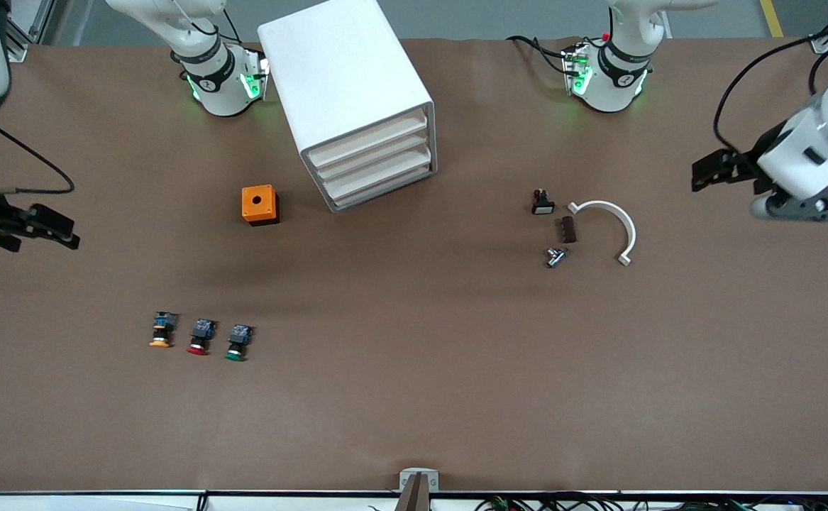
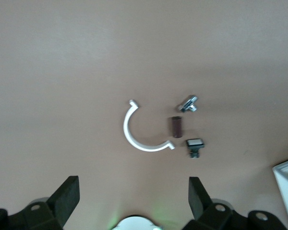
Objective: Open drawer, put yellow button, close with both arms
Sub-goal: 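Reach the right gripper to the yellow button while the left gripper approaches the cabinet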
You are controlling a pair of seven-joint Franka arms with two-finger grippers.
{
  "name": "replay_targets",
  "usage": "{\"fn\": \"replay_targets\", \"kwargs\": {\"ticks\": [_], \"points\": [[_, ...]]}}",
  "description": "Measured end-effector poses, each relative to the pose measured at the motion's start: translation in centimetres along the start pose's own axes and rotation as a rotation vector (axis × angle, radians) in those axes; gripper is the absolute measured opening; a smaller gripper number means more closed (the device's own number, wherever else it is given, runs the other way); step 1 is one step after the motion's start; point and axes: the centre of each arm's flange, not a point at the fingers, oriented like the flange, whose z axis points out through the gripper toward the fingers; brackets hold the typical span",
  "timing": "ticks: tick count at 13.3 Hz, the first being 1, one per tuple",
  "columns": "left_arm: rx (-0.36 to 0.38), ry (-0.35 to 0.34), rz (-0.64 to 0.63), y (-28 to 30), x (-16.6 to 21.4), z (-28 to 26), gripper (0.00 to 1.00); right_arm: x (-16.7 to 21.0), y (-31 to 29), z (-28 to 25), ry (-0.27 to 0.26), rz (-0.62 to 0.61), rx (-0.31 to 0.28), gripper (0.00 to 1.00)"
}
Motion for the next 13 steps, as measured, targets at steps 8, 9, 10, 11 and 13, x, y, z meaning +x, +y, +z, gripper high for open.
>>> {"fn": "replay_targets", "kwargs": {"ticks": [8,9,10,11,13], "points": [[-0.070,-0.173,-0.222,3.9,8.8,13.5,1.00,4.7,3.0,16.1,-0.084,0.024,0.004,1.00],[-0.074,-0.201,-0.271,4.6,9.3,15.1,1.00,5.0,3.6,18.0,-0.085,0.030,0.003,1.00],[-0.075,-0.227,-0.325,5.4,9.7,16.3,1.00,5.3,4.0,19.8,-0.087,0.034,0.003,1.00],[-0.068,-0.248,-0.382,6.5,9.8,17.3,1.00,5.4,4.2,21.5,-0.091,0.037,0.003,1.00],[-0.032,-0.276,-0.502,9.5,9.7,19.1,1.00,5.6,4.4,25.1,-0.110,0.038,0.004,1.00]]}}
